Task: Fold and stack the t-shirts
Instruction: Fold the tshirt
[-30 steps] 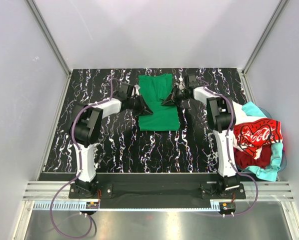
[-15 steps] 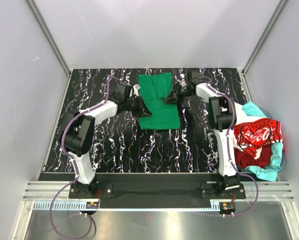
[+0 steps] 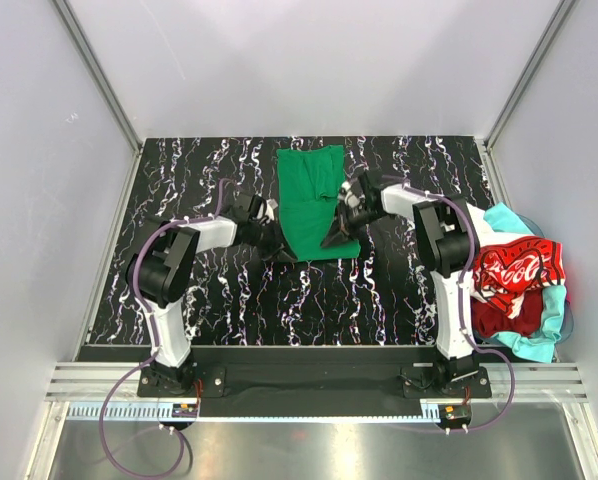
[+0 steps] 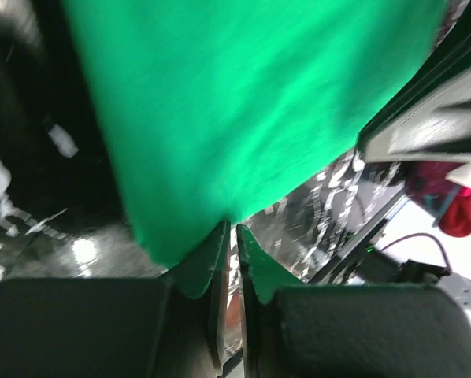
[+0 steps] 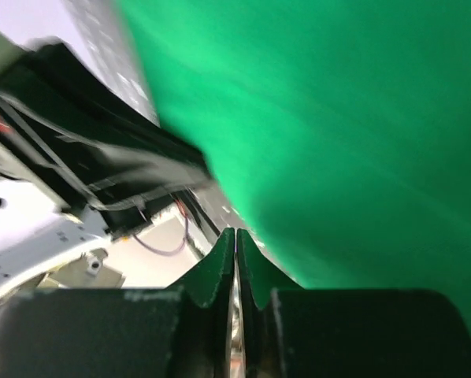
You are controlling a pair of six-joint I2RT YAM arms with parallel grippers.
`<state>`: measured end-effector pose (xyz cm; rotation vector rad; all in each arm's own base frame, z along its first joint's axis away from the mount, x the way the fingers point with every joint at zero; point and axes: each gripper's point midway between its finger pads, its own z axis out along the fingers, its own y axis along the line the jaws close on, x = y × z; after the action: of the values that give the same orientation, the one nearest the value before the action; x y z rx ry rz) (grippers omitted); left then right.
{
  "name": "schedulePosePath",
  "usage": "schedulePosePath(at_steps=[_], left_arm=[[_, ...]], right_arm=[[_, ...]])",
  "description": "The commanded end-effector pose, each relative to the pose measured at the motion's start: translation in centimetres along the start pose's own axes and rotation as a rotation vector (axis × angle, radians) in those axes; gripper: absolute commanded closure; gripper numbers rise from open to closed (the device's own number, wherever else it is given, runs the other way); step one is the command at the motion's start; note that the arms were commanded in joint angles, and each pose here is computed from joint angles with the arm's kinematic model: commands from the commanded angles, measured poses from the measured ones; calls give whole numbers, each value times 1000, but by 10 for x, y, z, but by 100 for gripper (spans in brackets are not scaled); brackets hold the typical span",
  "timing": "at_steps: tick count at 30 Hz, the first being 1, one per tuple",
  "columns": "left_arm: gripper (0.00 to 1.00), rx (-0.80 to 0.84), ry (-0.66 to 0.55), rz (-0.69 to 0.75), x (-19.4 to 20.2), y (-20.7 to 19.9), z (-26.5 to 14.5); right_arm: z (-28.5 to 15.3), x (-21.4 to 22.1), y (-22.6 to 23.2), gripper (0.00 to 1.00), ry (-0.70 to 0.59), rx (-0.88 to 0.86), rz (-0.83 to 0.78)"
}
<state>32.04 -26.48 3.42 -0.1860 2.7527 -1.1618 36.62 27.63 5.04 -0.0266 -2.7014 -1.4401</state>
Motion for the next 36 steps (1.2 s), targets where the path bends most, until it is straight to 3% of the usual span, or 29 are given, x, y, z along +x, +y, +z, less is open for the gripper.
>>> schedulePosePath(at_steps=[1, 7, 15, 19, 25, 31, 36], left_arm=[[88, -1, 1, 31, 6, 11, 5], [88, -14, 21, 40, 18, 15, -1], [88, 89, -85, 112, -13, -53, -40], [88, 128, -87, 75, -30, -61, -28], [91, 64, -51, -9, -35, -27, 8], [94, -39, -13, -28, -11, 20, 18], [94, -51, 13, -26, 8, 35, 13]], right_arm=[[-3, 20, -10, 92, 30, -8, -10], [-18, 22, -26, 93, -3, 23, 0], [-25, 14, 27, 92, -29, 13, -85], [-12, 9, 26, 91, -23, 18, -68], [-8, 11, -14, 91, -29, 76, -29], [-25, 27, -49, 91, -47, 80, 29], [-40, 36, -63, 91, -68, 95, 91]])
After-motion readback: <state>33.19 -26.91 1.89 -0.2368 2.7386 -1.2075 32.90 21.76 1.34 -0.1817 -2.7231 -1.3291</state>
